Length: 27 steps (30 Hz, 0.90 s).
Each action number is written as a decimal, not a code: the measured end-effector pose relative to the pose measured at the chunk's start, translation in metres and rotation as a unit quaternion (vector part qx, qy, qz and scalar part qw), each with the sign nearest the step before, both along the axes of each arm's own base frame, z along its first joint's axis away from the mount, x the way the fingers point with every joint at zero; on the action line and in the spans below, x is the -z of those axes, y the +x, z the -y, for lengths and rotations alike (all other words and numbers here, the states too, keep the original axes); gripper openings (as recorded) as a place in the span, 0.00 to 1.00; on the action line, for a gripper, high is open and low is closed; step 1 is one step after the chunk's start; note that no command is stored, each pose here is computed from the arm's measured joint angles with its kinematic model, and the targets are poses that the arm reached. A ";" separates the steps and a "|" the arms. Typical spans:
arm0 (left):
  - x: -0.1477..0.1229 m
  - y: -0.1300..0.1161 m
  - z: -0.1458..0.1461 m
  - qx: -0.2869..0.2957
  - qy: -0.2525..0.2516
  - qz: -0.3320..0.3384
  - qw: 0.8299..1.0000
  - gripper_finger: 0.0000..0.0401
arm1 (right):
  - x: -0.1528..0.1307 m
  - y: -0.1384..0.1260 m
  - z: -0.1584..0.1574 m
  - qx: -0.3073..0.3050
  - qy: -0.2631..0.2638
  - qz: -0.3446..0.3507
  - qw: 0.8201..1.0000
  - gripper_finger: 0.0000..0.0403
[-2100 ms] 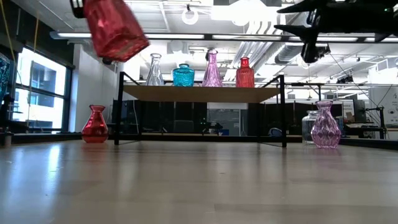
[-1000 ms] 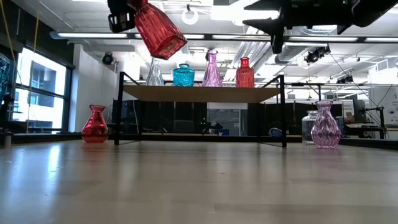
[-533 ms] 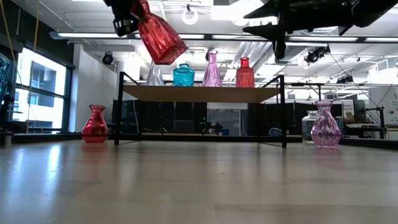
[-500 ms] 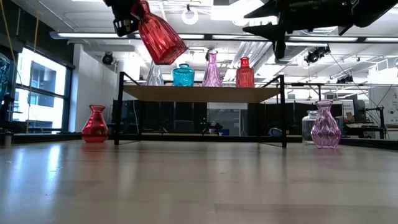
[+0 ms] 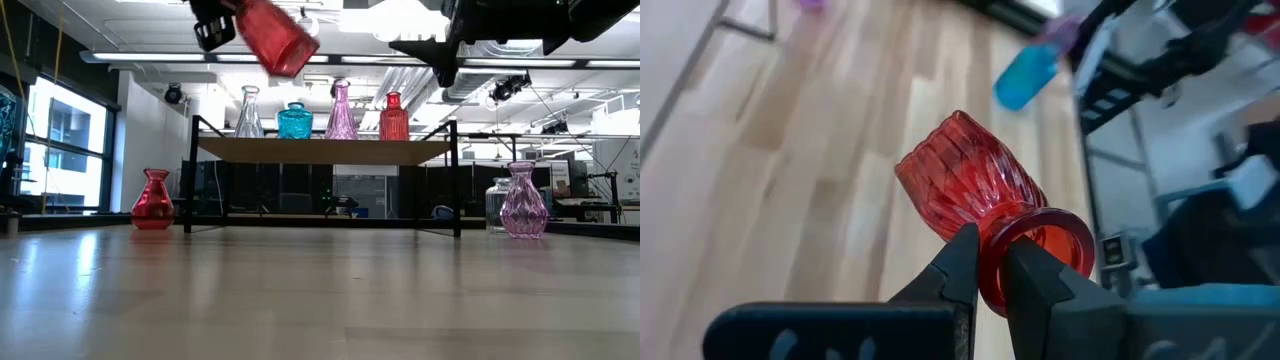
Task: Sort vases onto shelf
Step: Put the bottom red flower vase on the shelf aligned with the other red flower vase
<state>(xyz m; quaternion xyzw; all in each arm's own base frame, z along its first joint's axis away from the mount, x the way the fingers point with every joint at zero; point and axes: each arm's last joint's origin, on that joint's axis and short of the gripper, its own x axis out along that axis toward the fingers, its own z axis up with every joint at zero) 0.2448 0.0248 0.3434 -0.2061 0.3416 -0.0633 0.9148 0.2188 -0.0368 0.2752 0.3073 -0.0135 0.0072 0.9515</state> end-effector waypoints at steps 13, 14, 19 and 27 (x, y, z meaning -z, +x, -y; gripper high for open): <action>-0.004 0.017 -0.003 -0.019 -0.025 0.053 0.998 0.05 | 0.004 0.000 0.004 0.085 0.083 -0.014 0.993 0.82; -0.003 0.020 -0.003 -0.021 -0.030 0.053 0.998 0.05 | 0.004 -0.001 0.005 0.096 0.102 -0.010 0.990 0.82; 0.005 0.033 -0.007 -0.031 -0.039 0.049 0.998 0.05 | 0.000 -0.002 0.008 0.147 0.199 0.028 0.968 0.82; 0.015 0.048 -0.015 -0.051 -0.055 0.040 0.996 0.05 | -0.003 -0.002 0.009 0.150 0.260 0.056 0.952 0.82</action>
